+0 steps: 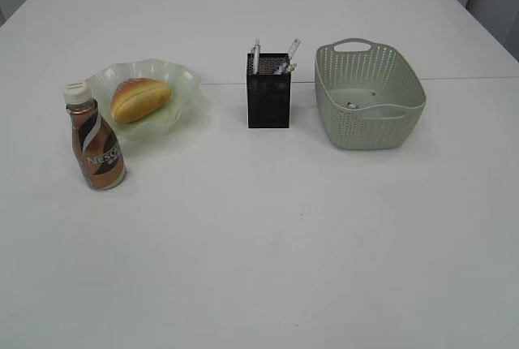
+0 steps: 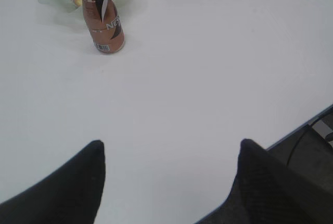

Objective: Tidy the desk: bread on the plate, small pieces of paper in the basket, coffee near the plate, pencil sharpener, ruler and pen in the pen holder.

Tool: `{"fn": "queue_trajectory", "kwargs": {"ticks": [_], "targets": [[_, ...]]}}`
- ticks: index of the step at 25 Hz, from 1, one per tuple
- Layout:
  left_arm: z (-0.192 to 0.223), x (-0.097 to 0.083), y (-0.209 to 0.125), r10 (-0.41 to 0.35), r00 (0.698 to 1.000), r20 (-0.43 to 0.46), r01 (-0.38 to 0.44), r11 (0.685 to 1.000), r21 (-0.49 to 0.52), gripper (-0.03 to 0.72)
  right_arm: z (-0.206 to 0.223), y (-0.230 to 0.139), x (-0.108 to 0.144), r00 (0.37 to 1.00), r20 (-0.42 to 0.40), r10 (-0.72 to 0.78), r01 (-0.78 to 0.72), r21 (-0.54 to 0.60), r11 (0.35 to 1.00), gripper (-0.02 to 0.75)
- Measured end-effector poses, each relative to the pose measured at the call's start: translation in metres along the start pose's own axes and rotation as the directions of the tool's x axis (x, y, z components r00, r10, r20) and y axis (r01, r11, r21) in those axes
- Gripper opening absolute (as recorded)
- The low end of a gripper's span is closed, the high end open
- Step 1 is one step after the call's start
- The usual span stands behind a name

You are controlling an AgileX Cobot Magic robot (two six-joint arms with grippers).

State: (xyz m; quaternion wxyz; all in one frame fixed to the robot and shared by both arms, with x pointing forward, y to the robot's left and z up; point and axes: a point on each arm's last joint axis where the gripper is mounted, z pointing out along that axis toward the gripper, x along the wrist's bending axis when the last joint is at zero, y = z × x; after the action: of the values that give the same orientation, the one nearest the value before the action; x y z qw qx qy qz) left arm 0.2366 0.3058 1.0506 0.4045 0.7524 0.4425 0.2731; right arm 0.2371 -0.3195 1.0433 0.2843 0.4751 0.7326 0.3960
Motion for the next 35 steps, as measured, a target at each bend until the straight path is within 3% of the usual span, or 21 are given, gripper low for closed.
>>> {"fn": "queue_trajectory", "kwargs": {"ticks": [11, 13, 16, 22, 26, 35], "targets": [[-0.0006, -0.0002, -0.0004, -0.017, 0.999, -0.028, 0.017, 1.000, -0.002, 0.568, -0.0001, -0.0001, 0.0001, 1.000, 0.006, 0.004, -0.004, 0.000, 1.000, 0.581], [-0.0007, -0.0004, -0.0004, -0.037, 0.997, -0.061, 0.037, 0.999, -0.001, 0.564, -0.0009, -0.0004, 0.0006, 0.998, 0.049, 0.030, -0.031, 0.001, 1.000, 0.581], [-0.0011, -0.0009, -0.0006, -0.083, 0.987, -0.136, 0.083, 0.997, -0.001, 0.561, -0.0032, -0.0016, 0.0026, 0.973, 0.196, 0.120, -0.121, -0.005, 0.993, 0.582], [-0.0028, -0.0030, -0.0023, -0.180, 0.938, -0.296, 0.181, 0.983, -0.027, 0.560, -0.0067, -0.0036, 0.0070, 0.855, 0.445, 0.266, -0.275, -0.046, 0.960, 0.582], [-0.0029, -0.0033, -0.0023, -0.202, 0.921, -0.333, 0.203, 0.979, -0.032, 0.560, -0.0069, -0.0043, 0.0078, 0.819, 0.495, 0.291, -0.304, -0.057, 0.951, 0.582], [-0.0029, -0.0036, -0.0023, -0.219, 0.906, -0.361, 0.221, 0.975, -0.036, 0.560, -0.0069, -0.0043, 0.0078, 0.819, 0.495, 0.291, -0.304, -0.057, 0.951, 0.581]]}}
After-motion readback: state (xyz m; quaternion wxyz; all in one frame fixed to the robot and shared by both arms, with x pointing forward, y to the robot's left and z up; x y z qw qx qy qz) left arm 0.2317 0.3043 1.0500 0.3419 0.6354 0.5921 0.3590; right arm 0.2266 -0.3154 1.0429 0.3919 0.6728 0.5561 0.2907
